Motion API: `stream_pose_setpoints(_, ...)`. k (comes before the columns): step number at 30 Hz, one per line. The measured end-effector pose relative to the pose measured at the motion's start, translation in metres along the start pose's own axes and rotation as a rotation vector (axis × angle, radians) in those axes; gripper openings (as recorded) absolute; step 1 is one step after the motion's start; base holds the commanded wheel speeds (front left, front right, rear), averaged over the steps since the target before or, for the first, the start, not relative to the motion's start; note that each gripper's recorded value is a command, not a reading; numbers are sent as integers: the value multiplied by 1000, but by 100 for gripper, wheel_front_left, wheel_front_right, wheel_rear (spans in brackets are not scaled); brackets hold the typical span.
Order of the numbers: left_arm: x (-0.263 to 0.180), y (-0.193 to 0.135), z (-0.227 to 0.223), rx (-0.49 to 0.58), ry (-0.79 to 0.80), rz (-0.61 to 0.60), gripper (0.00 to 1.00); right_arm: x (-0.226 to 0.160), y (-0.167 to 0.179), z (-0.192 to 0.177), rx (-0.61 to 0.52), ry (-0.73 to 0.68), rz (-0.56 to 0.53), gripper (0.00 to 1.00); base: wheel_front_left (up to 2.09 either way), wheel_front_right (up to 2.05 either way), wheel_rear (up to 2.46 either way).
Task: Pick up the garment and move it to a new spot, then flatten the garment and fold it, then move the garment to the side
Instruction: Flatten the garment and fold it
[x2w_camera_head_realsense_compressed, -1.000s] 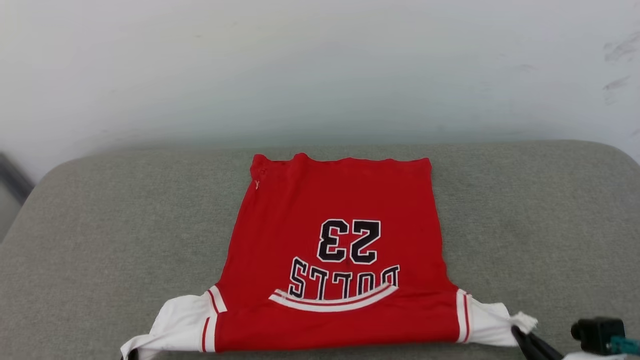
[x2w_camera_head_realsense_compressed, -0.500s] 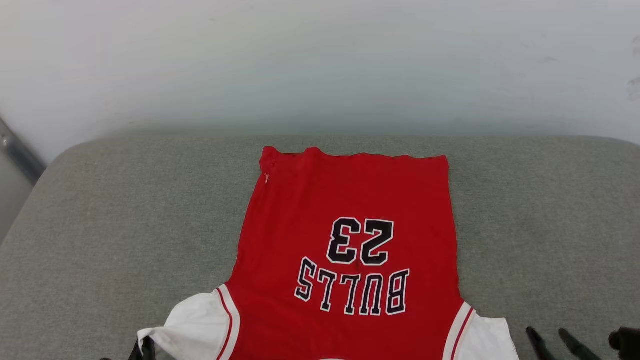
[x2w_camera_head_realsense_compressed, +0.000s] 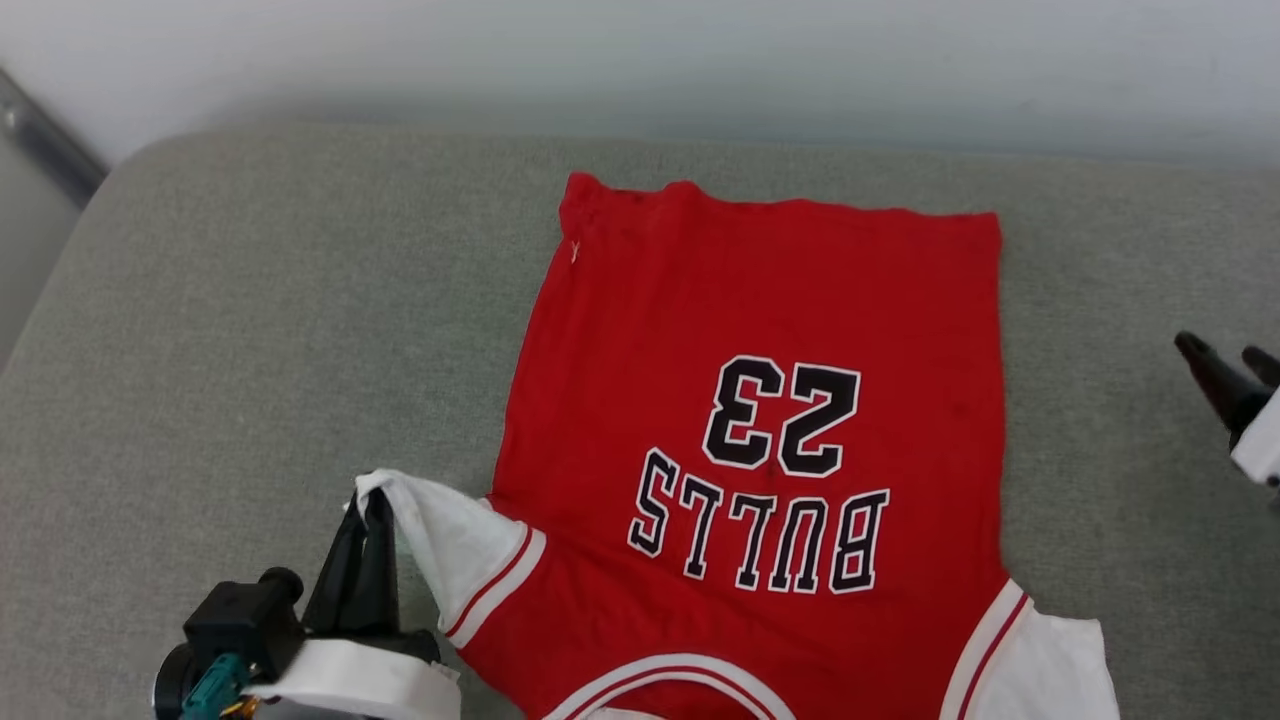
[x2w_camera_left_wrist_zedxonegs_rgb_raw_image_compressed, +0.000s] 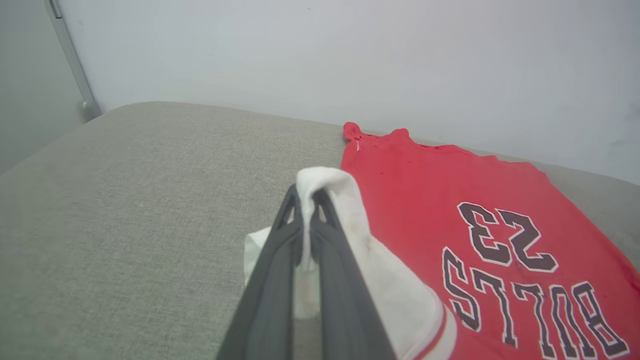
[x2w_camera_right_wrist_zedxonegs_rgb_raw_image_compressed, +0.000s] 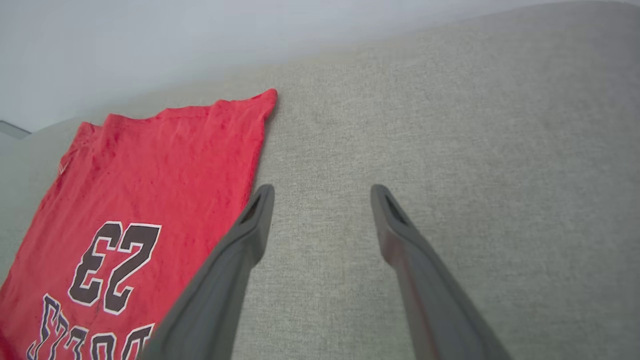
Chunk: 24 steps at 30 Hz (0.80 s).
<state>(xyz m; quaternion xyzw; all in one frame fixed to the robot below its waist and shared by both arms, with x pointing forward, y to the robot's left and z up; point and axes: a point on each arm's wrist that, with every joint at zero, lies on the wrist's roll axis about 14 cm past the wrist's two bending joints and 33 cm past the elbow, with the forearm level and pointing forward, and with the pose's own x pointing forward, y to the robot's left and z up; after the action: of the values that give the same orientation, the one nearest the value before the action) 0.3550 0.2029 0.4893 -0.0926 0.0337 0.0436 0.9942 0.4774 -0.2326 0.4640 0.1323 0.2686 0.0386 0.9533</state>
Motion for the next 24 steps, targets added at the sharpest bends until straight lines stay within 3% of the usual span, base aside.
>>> stream_pose_setpoints(9, 30, -10, -18, 1, 25, -14, 0, 92, 36, 13, -35, 307, 48, 100, 0, 0, 0)
stream_pose_setpoints(13, 38, -12, -24, 1, 33, -18, 0, 116, 48, 9, -43, 377, 60, 100, 0, 0, 0)
stream_pose_setpoints(24, 51, 0, -44, 18, 72, 14, 0, 164, 78, -48, -57, 631, 86, 100, 0, 0, 0)
